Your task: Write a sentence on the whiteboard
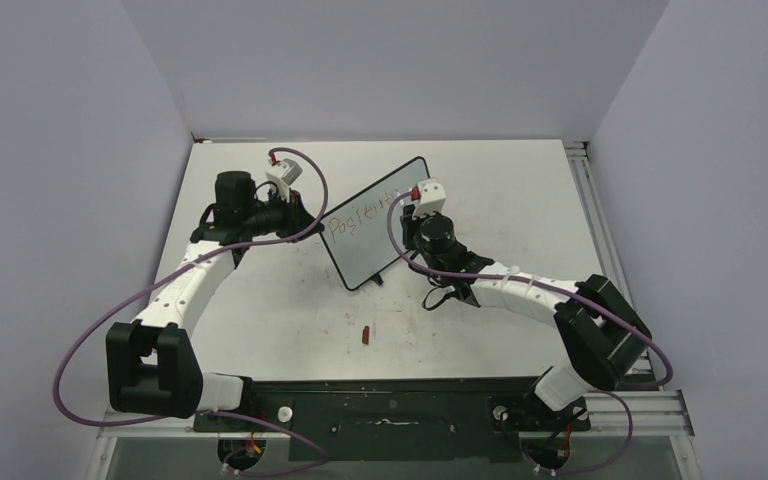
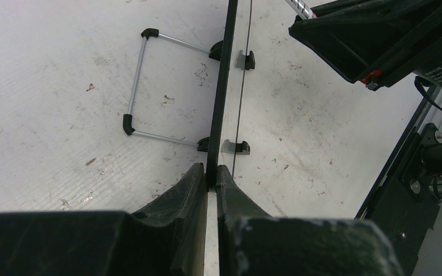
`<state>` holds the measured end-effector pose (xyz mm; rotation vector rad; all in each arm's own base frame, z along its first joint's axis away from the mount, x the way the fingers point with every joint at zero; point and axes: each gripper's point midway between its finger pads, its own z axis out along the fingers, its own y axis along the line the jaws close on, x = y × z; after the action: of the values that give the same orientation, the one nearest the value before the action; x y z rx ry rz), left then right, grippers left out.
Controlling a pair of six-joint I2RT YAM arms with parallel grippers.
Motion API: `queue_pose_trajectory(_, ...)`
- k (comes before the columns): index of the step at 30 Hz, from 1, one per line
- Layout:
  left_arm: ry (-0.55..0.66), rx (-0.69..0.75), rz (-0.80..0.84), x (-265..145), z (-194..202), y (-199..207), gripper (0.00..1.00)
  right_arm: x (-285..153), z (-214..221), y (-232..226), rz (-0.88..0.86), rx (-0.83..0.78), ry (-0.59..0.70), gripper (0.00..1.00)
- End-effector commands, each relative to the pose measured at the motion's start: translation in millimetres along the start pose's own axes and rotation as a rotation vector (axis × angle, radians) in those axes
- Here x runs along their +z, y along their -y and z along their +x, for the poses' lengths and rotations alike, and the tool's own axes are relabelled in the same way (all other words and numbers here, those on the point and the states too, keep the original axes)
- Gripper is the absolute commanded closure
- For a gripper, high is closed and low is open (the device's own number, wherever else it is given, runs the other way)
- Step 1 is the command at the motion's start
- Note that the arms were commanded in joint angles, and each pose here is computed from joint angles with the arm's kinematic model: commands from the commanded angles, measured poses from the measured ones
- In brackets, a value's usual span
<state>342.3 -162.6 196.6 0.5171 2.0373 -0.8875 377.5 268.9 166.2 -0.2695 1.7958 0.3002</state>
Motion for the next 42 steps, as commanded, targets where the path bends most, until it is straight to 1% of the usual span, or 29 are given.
queue_pose_trajectory(1,0.076,0.08,0.013,-7.8,-27.9,8.3,1.0,8.9,-24.2,-2.0,0.003,0.01,0.063,0.95)
queue_pose_trajectory(13,0.078,0.082,0.014,-8.2,-28.5,8.6,1.0,15.7,-14.7,-3.9,-0.005,0.002,0.035,0.95)
queue_pose_trajectory(19,0.077,0.081,0.014,-8.0,-28.1,8.6,1.0,13.9,-8.4,-3.8,-0.011,0.005,0.022,0.95)
queue_pose_trajectory(34,0.081,0.084,0.017,-9.0,-29.1,9.9,1.0,4.6,23.1,-4.3,-0.036,0.019,-0.04,0.95)
queue_pose_trajectory(42,0.08,0.084,0.017,-9.1,-28.7,10.3,1.0,-0.8,29.0,-11.3,-0.072,0.011,-0.048,0.95)
